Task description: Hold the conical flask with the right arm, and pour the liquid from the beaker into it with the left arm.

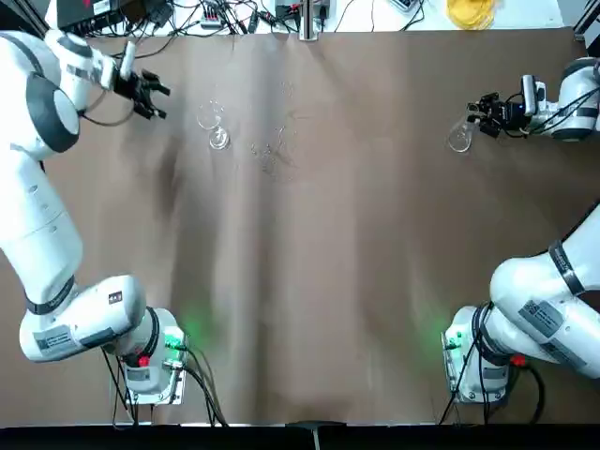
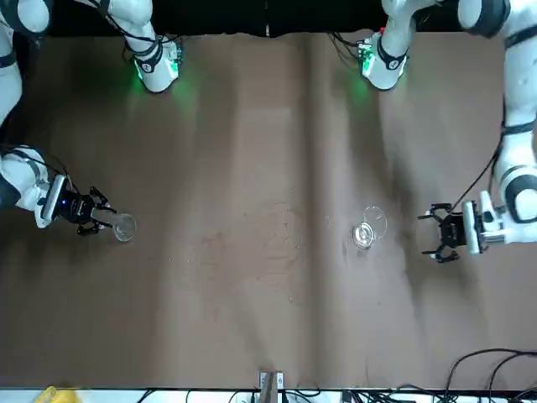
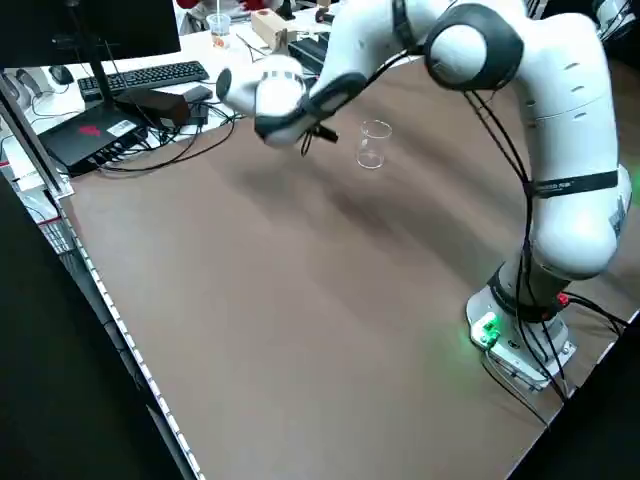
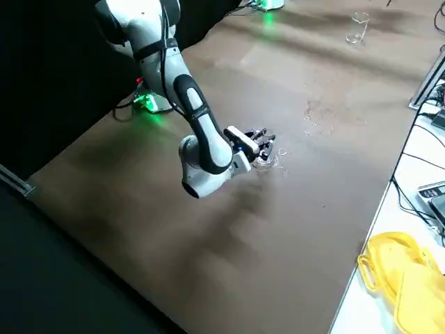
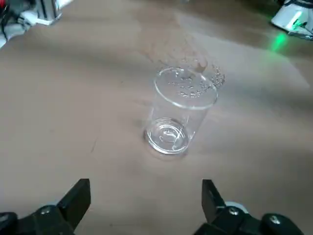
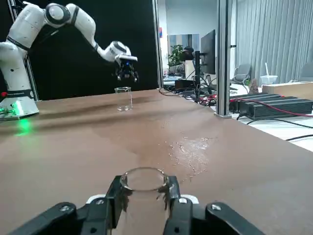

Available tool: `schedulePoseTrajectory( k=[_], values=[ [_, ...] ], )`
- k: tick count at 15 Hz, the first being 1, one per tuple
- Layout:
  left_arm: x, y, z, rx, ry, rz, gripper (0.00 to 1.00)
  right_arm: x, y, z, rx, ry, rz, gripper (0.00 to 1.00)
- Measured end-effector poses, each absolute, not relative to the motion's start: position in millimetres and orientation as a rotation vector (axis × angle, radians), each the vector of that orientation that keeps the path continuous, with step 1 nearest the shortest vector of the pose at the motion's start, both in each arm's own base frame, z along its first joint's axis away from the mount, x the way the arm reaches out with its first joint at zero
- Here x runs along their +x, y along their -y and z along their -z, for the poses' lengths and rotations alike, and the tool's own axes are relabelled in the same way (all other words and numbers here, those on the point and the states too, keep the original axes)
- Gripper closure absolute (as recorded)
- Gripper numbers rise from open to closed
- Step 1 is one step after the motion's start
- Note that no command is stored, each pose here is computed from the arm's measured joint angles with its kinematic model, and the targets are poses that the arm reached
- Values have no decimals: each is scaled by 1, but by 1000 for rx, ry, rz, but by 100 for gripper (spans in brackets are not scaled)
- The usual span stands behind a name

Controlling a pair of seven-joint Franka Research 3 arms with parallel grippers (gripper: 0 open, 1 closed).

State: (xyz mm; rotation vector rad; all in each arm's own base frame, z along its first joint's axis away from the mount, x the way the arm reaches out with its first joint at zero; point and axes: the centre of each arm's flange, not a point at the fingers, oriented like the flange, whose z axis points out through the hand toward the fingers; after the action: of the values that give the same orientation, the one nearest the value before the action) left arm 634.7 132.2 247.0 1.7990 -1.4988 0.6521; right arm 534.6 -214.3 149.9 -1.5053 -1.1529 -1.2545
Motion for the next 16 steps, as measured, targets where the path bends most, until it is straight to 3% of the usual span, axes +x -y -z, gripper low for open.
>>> schedulePoseTrajectory(
  k=[6, 12, 16],
  values=[
    [640, -67, -364, 2202, 1359, -215, 0, 533, 220, -150, -1512, 1150, 1260, 56],
    [626, -2, -436, 2684, 956, 103, 0, 527, 230, -159, -1461, 1125, 1290, 5],
    [607, 26, -469, 2913, 568, 248, 0, 524, 257, -167, -1499, 1101, 1314, 4]
  ],
)
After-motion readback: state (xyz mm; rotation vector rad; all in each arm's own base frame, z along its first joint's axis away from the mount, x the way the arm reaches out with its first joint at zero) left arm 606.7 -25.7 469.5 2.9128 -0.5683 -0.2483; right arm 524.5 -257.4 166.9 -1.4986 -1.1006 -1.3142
